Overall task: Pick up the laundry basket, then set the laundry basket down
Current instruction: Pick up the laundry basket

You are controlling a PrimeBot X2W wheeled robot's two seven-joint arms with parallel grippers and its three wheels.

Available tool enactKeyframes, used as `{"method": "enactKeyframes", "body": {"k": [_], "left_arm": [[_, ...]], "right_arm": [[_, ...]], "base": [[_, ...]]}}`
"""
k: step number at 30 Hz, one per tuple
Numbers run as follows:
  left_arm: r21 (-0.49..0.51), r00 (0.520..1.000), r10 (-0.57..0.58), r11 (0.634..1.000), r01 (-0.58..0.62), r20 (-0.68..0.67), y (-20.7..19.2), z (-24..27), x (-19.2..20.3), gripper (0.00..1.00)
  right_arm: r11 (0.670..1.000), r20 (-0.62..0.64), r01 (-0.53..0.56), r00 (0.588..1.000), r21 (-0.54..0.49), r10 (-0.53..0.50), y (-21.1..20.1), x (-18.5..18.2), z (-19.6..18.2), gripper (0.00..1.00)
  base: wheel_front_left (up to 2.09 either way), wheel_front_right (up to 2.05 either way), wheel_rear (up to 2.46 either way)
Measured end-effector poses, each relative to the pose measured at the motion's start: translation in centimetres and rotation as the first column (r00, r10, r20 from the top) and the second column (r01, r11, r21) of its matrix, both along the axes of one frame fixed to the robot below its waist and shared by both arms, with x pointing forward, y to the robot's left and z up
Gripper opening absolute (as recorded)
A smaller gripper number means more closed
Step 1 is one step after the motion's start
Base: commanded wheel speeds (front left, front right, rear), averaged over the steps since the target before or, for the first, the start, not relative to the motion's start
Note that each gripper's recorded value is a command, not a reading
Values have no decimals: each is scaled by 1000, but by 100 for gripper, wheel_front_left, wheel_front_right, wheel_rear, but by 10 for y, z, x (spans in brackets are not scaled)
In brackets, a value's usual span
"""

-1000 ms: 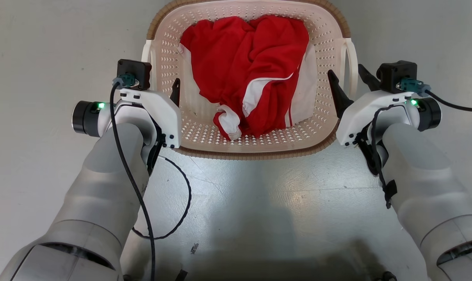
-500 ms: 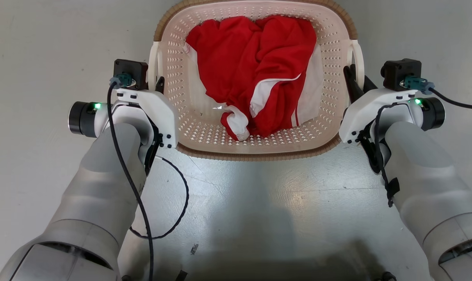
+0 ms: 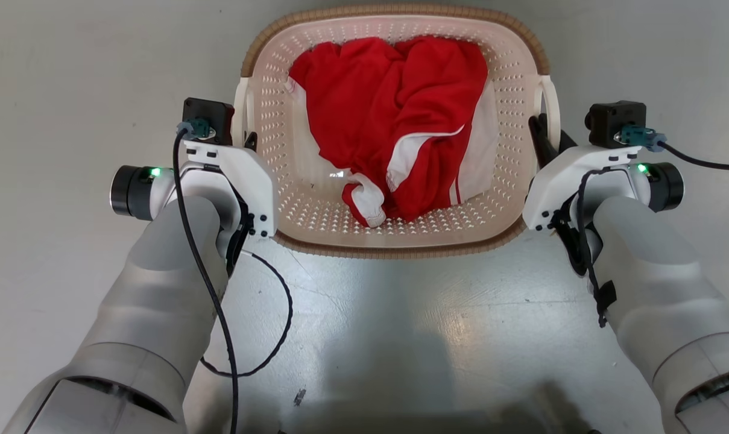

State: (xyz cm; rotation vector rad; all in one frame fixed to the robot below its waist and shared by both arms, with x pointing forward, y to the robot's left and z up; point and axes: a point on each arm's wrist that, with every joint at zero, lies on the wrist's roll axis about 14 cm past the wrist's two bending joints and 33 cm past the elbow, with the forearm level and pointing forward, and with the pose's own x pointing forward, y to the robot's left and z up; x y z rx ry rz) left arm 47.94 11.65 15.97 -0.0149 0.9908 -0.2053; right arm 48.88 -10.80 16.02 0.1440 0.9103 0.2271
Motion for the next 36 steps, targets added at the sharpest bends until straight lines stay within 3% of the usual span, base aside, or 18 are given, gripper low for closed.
{"method": "enactKeyframes", "body": {"k": [10, 18, 36], "left_arm": [[5, 999, -15, 1000, 15, -42, -2, 18, -20, 0], [6, 999, -23, 1000, 23, -34, -4, 40, -32, 0], [18, 991, -88, 996, 91, -102, -11, 101, -114, 0]], "right_arm": [[1000, -94, 2, 996, 9, -1, 0, -32, 14, 0], [1000, -96, 2, 995, 12, 0, -1, -45, 38, 0], [1000, -148, -3, 989, 5, 4, -9, -118, 113, 0]], "base": [[0, 0, 0], [0, 0, 0], [0, 0, 0]]}}
